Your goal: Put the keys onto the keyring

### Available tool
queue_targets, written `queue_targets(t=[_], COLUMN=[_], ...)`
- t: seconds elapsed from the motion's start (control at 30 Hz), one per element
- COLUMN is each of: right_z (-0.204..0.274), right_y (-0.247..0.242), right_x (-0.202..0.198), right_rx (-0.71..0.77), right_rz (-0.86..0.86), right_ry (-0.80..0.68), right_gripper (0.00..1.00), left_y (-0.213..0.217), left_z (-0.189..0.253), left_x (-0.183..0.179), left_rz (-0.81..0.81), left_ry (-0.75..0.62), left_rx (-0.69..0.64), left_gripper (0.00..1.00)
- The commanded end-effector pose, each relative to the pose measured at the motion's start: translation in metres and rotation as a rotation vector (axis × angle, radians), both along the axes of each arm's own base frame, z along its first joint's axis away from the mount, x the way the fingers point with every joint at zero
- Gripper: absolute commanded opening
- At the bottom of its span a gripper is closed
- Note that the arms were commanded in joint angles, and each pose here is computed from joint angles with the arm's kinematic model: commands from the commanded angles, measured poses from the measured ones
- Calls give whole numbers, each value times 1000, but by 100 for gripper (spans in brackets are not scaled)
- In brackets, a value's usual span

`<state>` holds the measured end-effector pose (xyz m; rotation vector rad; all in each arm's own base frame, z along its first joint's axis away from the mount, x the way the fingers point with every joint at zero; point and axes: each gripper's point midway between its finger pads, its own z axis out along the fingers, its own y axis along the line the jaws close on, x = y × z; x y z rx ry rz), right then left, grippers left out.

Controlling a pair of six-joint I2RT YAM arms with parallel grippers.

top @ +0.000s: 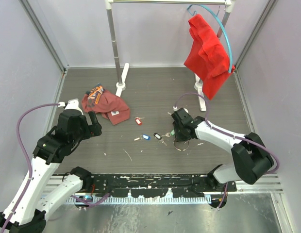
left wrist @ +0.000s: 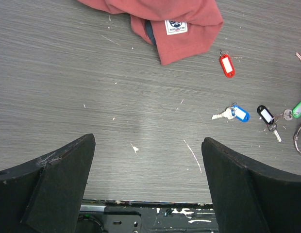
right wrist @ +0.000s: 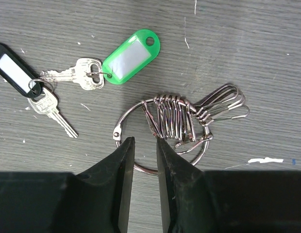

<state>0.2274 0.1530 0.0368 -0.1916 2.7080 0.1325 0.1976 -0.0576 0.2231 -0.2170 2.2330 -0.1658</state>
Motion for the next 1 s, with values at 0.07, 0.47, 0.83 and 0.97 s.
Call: queue_targets(t=[0.07,0.47,0.83,0.97], right_z=[10,6,3,1], right_y=[8,7,8,8], right_x=[15,13,10,8], right_rx=[25,19,27,30], right_rz=[1,-1,10,14], right_ry=[-42,-29,-15,-8], right_gripper=[31,30,31,31], left_y=[-4,-4,-4,-4], left_z=[-2,-2,-2,-1], left_x=[3,3,3,3], left_rz=[-17,-17,-18,-17], left_ry=[-6,-6,-6,-7], left_rx=[-3,-3,-4,-4], left_gripper=[98,98,98,98])
